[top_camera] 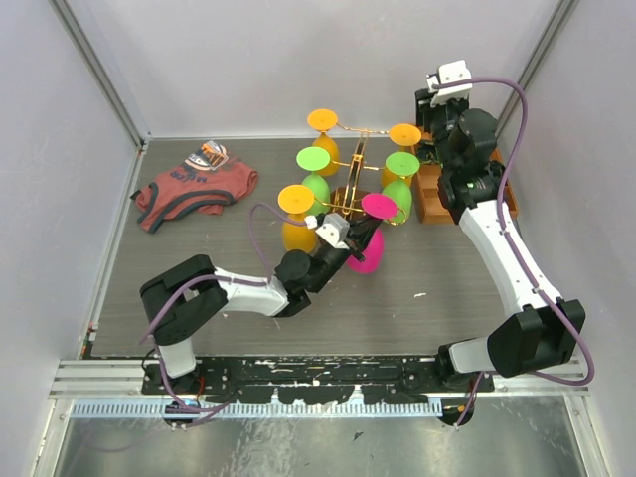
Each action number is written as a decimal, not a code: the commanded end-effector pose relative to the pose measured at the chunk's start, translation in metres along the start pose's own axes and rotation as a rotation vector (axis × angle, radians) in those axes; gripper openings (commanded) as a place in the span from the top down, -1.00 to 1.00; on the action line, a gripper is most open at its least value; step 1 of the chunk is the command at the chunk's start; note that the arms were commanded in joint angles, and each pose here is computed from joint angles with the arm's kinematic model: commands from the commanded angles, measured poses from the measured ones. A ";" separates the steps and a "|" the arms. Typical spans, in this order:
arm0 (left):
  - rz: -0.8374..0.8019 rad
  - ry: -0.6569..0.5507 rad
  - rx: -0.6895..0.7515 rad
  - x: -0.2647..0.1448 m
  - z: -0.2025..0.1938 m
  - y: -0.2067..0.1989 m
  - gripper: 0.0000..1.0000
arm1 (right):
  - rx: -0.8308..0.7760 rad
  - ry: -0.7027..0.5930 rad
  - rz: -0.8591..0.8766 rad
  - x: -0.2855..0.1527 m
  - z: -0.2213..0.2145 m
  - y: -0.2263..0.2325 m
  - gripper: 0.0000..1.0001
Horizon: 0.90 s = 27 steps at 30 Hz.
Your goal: Place the wine glass upside down on the wine glass rack
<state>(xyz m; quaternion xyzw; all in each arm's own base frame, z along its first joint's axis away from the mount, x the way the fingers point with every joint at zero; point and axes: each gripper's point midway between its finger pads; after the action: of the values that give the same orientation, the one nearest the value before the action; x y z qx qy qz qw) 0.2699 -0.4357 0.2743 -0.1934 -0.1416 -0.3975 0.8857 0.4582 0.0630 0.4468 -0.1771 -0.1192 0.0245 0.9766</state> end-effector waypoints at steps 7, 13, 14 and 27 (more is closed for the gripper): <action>-0.036 -0.033 -0.056 0.011 -0.003 -0.002 1.00 | 0.006 -0.105 -0.041 -0.010 0.034 -0.018 -0.03; -0.119 0.001 -0.066 0.016 -0.014 -0.016 1.00 | 0.000 -0.101 -0.037 -0.011 0.032 -0.017 -0.04; -0.132 0.003 -0.071 0.017 -0.015 -0.019 1.00 | -0.001 -0.100 -0.036 -0.011 0.032 -0.016 -0.04; -0.265 0.069 -0.101 0.021 -0.032 -0.046 0.98 | -0.009 -0.088 -0.031 -0.011 0.025 -0.014 -0.05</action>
<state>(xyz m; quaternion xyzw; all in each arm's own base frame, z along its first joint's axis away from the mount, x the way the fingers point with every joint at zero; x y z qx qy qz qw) 0.2611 -0.4819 0.2578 -0.1971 -0.1113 -0.4971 0.8376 0.4561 0.0612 0.4403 -0.1813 -0.1163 0.0257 0.9762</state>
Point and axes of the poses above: each gripper's point midway between its finger pads, its own x axis out along the fingers, its own y axis along the line the jaws close on, z = x × y, and after that the axes turned 5 degrees about -x, right-handed
